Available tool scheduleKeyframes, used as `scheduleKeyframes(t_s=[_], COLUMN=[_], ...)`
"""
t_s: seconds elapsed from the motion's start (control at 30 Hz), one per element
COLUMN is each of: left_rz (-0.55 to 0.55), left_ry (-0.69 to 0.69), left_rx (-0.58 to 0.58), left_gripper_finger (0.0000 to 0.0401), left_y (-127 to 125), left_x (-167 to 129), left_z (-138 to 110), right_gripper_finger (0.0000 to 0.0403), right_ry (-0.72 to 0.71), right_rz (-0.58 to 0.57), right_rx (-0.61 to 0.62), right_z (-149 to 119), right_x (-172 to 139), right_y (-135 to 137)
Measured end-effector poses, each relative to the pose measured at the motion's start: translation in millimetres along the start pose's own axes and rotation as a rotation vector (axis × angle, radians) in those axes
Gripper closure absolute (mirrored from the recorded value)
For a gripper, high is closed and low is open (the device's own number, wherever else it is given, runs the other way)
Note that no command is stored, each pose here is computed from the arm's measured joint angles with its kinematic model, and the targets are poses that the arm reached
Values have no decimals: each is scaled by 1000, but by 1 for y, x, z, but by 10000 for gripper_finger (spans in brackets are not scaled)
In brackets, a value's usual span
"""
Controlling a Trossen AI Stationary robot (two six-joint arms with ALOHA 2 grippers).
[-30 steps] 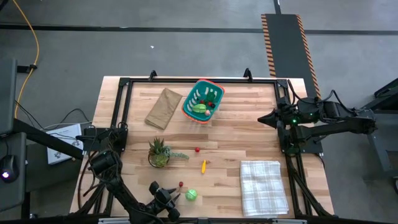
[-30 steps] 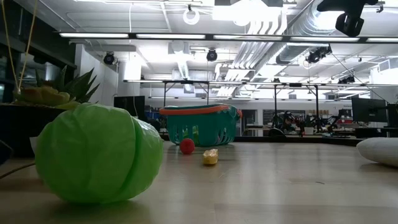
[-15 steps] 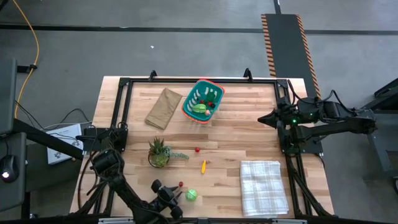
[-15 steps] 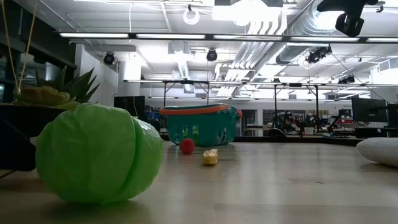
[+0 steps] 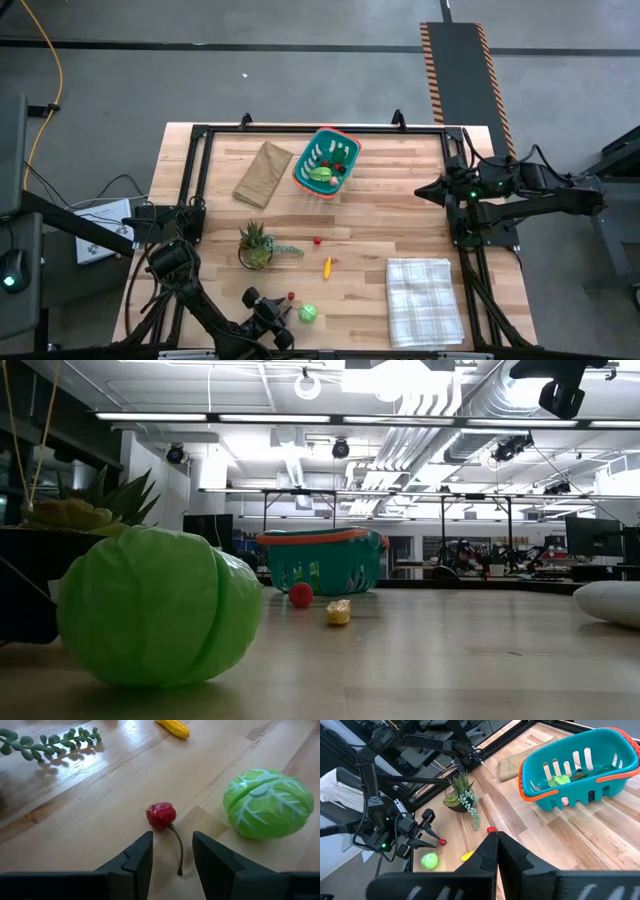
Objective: Pick and placing Produce into tupperware
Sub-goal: Put the red cherry in the green basket
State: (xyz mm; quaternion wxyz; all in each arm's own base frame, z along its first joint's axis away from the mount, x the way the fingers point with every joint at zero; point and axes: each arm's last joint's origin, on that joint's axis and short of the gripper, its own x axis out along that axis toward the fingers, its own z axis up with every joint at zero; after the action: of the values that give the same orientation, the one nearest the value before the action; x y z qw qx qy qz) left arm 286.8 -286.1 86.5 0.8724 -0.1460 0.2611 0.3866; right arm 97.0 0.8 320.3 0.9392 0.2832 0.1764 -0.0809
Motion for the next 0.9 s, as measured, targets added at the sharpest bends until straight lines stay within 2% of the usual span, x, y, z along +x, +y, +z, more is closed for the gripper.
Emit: scheduleKeyframes(t_s=[0.37,0.7,0.9], left_rz=[8,33,45], left_ry=[10,9,37], left_rx=[7,1,-4], left_gripper_finger=[275,326,336], left_y=[1,5,7], left_x=[0,0,1], left_z=[0,0,-3], right_gripper_finger=[402,402,402], right_ry=[0,0,0], right_rz=[0,0,0], right_rx=[-7,-7,-7], right_z=[0,0,0], right_x=[0,0,0], right_y=[0,0,0])
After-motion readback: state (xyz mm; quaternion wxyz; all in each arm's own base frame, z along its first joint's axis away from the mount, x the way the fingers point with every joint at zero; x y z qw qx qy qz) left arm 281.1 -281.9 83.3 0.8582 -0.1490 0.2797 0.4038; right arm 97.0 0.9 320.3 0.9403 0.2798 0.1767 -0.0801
